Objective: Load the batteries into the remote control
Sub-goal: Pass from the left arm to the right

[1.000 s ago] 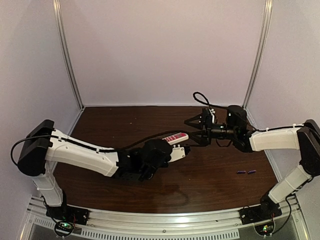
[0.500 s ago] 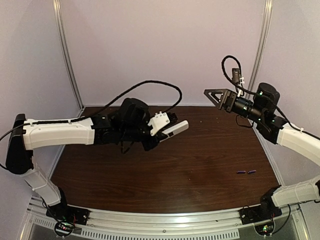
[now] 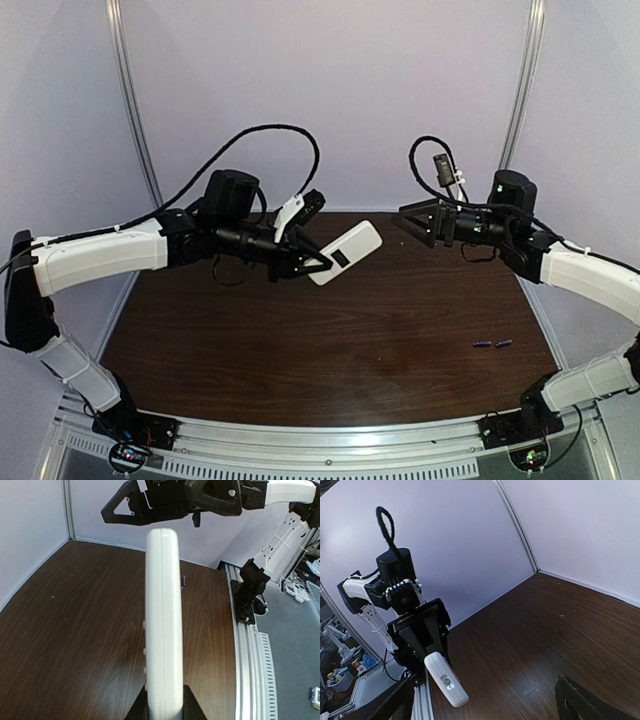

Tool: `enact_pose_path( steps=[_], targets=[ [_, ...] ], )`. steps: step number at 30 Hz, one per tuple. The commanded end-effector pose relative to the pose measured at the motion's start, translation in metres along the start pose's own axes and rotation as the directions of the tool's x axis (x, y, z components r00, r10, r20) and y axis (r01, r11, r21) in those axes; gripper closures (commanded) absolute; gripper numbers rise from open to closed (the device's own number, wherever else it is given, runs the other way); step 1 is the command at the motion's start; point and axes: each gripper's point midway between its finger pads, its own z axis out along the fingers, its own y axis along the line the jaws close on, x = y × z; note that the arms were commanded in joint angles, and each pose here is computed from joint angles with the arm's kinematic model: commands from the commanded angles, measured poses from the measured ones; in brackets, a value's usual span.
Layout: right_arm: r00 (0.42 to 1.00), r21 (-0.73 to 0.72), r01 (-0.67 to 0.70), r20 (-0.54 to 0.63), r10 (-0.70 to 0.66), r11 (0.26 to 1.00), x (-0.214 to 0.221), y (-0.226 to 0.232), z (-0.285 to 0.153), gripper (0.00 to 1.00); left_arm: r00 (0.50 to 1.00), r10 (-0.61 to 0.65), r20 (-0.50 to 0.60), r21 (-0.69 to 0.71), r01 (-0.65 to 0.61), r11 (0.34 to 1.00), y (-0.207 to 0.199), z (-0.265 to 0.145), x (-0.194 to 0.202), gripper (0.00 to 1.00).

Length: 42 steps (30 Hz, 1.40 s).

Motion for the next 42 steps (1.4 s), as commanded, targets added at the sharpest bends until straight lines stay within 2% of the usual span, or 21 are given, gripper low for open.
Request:
enact_pose_path(
  steps=[1,8,14,20,31,37,40,41,42],
  targets=[
    [0.997,-0.149,0.073,-0.001,-0.074,0.986,-0.001,0.043,-0.004,0.00,0.992,-0.031,0.124,0.157,0.011,0.987,-0.024,-0.015,-0.029,1.00],
    [0.991,-0.289,0.003,-0.130,-0.042,0.957,0.030,0.061,0.013,0.03,0.991,-0.051,0.125,0.237,0.020,0.971,-0.031,-0.013,-0.034,1.00],
    [0.986,-0.332,-0.008,-0.158,-0.048,0.943,0.037,0.074,0.025,0.16,0.989,-0.078,0.129,0.313,0.034,0.949,-0.042,-0.013,-0.037,1.00],
    [0.986,-0.370,-0.041,-0.165,-0.022,0.928,0.034,0.085,0.035,0.37,0.988,-0.103,0.113,0.345,0.058,0.937,-0.043,-0.010,-0.034,1.00],
    [0.979,-0.392,-0.086,-0.203,0.005,0.916,0.041,0.089,0.046,0.56,0.987,-0.126,0.098,0.345,0.085,0.935,-0.041,-0.005,-0.031,1.00],
    [0.979,-0.414,-0.103,-0.202,0.019,0.905,0.041,0.093,0.045,0.87,0.986,-0.143,0.087,0.339,0.106,0.935,-0.037,-0.002,-0.028,1.00],
    [0.979,-0.419,-0.114,-0.203,0.029,0.901,0.041,0.093,0.046,0.96,0.985,-0.153,0.085,0.323,0.117,0.939,-0.032,-0.001,-0.027,1.00],
    [0.979,-0.421,-0.118,-0.202,0.034,0.900,0.041,0.093,0.045,0.99,0.984,-0.158,0.085,0.317,0.123,0.941,-0.030,-0.002,-0.027,0.96],
    [0.978,-0.420,-0.126,-0.202,0.042,0.899,0.041,0.093,0.046,1.00,0.982,-0.167,0.086,0.304,0.134,0.943,-0.026,-0.003,-0.026,0.88]
  ],
)
